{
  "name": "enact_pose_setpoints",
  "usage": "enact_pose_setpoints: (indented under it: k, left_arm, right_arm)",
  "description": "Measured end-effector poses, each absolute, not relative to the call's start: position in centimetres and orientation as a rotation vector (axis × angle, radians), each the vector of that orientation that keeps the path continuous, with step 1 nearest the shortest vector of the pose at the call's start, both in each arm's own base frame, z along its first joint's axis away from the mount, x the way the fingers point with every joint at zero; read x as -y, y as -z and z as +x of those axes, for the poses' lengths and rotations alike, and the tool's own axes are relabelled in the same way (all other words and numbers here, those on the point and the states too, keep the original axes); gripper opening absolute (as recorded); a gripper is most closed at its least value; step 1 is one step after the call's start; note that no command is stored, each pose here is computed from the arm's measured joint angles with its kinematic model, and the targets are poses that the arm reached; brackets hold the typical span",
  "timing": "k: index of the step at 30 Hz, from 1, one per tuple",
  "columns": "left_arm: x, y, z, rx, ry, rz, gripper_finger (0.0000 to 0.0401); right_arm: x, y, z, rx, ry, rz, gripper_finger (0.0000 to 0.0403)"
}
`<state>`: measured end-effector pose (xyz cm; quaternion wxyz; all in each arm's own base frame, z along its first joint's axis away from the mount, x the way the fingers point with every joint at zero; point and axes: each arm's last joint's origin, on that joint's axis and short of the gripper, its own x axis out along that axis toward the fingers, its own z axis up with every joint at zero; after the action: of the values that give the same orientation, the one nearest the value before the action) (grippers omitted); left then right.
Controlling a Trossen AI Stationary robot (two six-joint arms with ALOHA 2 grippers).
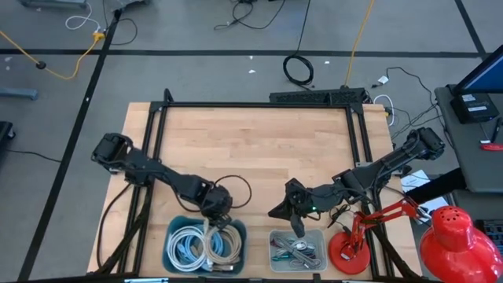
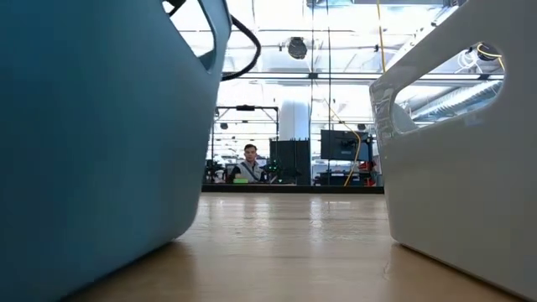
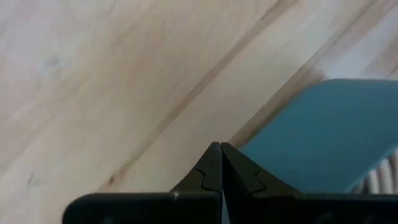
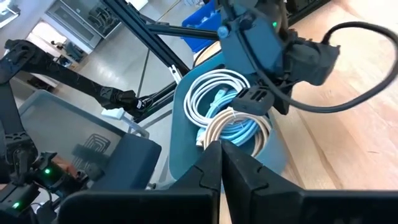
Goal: Pick & Place USB Port
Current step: Adjust the dark blue bin on the table, then return to Home Position
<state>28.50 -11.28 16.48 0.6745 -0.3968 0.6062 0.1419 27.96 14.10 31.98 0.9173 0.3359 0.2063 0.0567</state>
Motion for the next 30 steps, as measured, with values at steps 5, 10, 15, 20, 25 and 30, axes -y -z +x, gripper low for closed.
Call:
enact_pose_setpoints:
  k: [5,10,15,20,25,30]
  left_arm:
    - [12.0,-16.3,27.7,-1.412,-0.352,-0.872,0.0000]
    - [12.4,-16.3,27.5,-1.389,-0.383,-0.872,0.0000]
    - [9.6,-17.5,28.1,-1.280,-0.476,-0.866,0.0000]
    - [5.0,-20.7,28.8,-1.102,-0.469,-0.925,0.0000]
    - [2.2,-24.5,29.1,-0.885,-0.397,-0.940,0.0000]
    - [-0.9,-30.5,28.7,-0.584,-0.281,-0.865,0.0000]
  right_arm:
    - [-14.1,-32.0,28.0,-0.426,-0.120,0.691,0.0001]
    - [-14.1,-32.0,28.0,-0.426,-0.120,0.691,0.0001]
    - [-14.1,-32.0,28.0,-0.425,-0.119,0.691,0.0001]
    - [-14.1,-32.0,28.0,-0.423,-0.118,0.691,0.0001]
    - [-13.9,-32.2,28.1,-0.367,-0.052,0.652,0.0000]
    - [-10.5,-33.9,28.3,-0.197,0.148,0.487,0.0000]
